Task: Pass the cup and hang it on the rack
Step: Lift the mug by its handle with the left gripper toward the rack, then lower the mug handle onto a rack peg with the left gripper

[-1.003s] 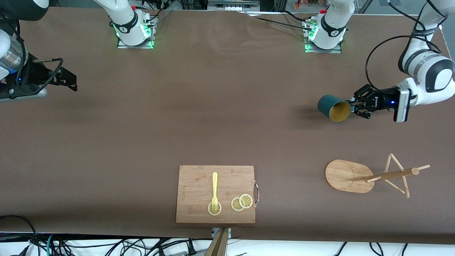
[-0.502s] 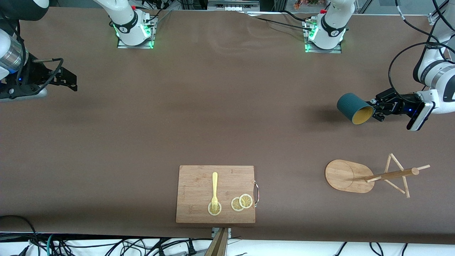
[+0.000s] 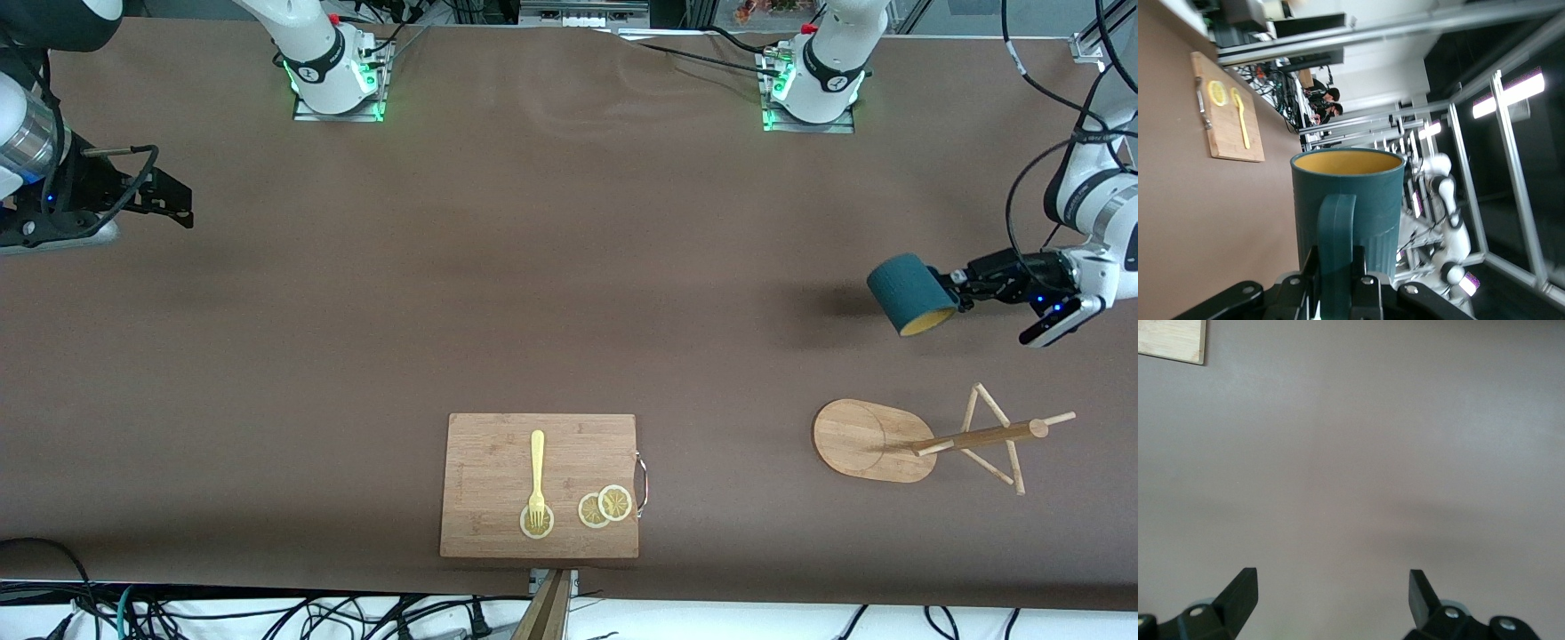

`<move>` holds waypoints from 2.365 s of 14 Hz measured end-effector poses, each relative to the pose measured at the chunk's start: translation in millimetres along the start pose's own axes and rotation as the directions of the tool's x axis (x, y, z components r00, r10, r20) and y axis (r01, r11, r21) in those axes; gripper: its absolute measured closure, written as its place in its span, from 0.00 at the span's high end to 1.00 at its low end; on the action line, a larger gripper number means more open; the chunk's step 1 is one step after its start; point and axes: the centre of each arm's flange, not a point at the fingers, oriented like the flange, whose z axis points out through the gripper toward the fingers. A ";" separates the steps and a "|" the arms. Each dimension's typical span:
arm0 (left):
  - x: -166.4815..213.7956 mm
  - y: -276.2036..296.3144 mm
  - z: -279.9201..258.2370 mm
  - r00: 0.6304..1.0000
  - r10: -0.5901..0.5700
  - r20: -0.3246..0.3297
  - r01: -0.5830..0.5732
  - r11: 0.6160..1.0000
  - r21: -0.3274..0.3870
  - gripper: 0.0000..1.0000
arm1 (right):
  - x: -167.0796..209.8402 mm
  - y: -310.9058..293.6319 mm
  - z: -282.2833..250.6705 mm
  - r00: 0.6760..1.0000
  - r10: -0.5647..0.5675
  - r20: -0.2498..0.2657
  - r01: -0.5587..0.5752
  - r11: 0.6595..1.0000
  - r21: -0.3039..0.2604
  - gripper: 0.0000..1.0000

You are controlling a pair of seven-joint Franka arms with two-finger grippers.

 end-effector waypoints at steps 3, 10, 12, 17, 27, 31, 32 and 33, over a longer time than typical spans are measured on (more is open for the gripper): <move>29.9 7.6 -10.4 0.983 -0.177 -0.056 0.174 0.984 -0.047 0.21 | 0.0 -0.2 0.0 1.000 0.000 0.000 0.000 1.000 0.000 1.00; 54.2 8.0 -20.1 0.929 -0.346 -0.131 0.320 0.929 -0.185 0.21 | 0.1 -0.3 0.0 1.000 -0.001 0.000 0.001 1.000 0.000 1.00; 53.0 1.7 -24.4 0.925 -0.353 -0.140 0.324 0.926 -0.195 0.21 | 0.1 -0.4 0.0 1.000 -0.001 0.000 0.001 1.000 0.000 1.00; 51.4 -13.1 -27.0 0.915 -0.373 -0.151 0.336 0.915 -0.223 0.21 | 0.1 -0.5 0.0 1.000 -0.001 0.000 0.001 1.000 0.000 1.00; 63.3 -41.7 -40.1 0.914 -0.370 -0.165 0.327 0.914 -0.240 0.21 | 0.1 -0.6 -0.1 1.000 -0.001 0.000 0.001 1.000 0.000 1.00; 67.3 -51.8 -44.4 0.915 -0.367 -0.168 0.323 0.915 -0.240 0.21 | 0.1 -0.6 -0.1 1.000 -0.001 0.000 0.001 1.000 0.000 1.00; 68.7 -52.9 -45.6 0.916 -0.364 -0.169 0.320 0.917 -0.239 0.21 | 0.1 -0.6 -0.1 1.000 -0.001 0.000 0.001 1.000 0.000 1.00; 70.2 -54.2 -47.4 0.917 -0.361 -0.170 0.317 0.918 -0.237 0.21 | 0.1 -0.6 -0.1 1.000 -0.001 0.000 0.001 1.000 0.000 1.00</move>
